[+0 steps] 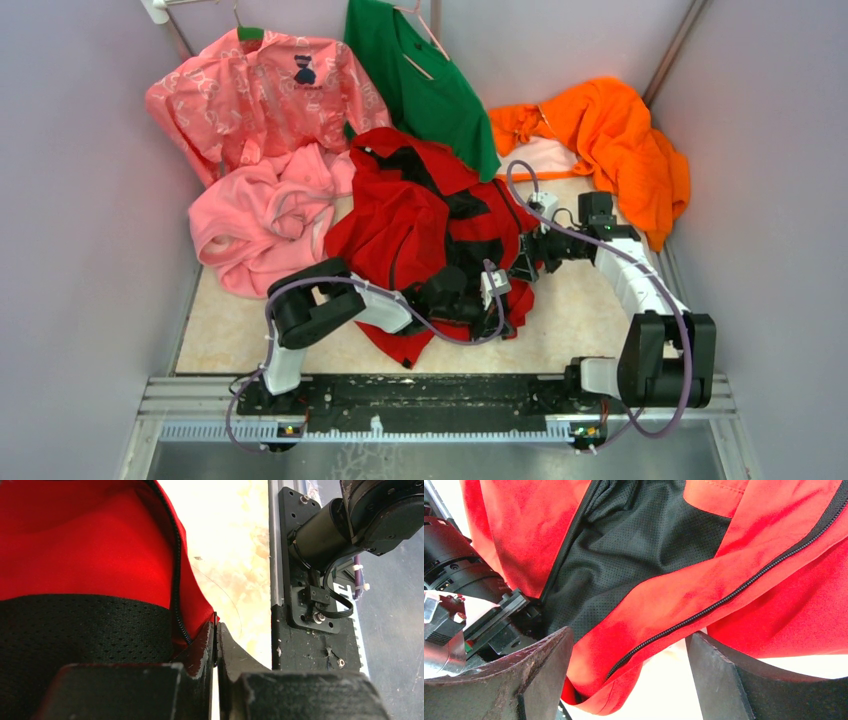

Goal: Zip up the jacket
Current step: Adjust the zipper on the jacket.

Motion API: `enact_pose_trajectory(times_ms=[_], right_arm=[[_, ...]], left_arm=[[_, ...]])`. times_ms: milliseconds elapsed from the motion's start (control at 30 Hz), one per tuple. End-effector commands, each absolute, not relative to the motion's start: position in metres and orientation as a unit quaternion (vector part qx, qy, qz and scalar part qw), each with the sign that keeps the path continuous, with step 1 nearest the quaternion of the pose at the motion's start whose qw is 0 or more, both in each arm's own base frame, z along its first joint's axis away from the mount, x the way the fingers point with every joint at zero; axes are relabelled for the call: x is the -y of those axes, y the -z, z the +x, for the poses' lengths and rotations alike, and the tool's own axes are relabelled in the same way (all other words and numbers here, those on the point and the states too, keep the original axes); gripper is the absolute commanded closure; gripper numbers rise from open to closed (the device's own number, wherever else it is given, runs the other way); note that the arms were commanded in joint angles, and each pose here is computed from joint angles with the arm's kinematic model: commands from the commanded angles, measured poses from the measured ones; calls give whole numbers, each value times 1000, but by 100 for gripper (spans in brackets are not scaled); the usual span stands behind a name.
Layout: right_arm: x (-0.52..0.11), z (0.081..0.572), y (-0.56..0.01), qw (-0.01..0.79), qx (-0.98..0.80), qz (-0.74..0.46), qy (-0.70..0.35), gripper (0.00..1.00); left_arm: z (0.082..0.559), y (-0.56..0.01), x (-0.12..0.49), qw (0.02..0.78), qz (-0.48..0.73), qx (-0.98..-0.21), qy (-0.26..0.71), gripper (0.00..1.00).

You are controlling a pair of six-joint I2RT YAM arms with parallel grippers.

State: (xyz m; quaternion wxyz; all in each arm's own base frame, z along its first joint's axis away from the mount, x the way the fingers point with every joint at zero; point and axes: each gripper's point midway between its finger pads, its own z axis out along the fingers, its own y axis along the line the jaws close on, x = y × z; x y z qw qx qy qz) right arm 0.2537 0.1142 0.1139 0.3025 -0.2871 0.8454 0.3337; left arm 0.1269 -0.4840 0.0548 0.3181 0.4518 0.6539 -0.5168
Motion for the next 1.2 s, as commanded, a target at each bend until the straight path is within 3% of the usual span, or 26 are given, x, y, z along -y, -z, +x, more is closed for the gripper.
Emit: enact_pose_trajectory(times_ms=[0, 133, 300, 733, 1167], right_arm=[[-115, 270, -138, 341, -826, -308, -326, 18], [-117, 269, -143, 347, -820, -312, -332, 17], [-117, 269, -142, 346, -820, -312, -333, 17], [-118, 269, -143, 348, -819, -313, -333, 17], [-120, 267, -150, 359, -809, -322, -336, 16]], left_arm=[[129, -58, 485, 328, 455, -652, 510, 93], [130, -58, 484, 331, 454, -653, 508, 93], [130, -60, 483, 332, 451, -656, 507, 82], [124, -100, 472, 350, 432, -642, 528, 68], [117, -140, 445, 388, 427, -620, 531, 66]])
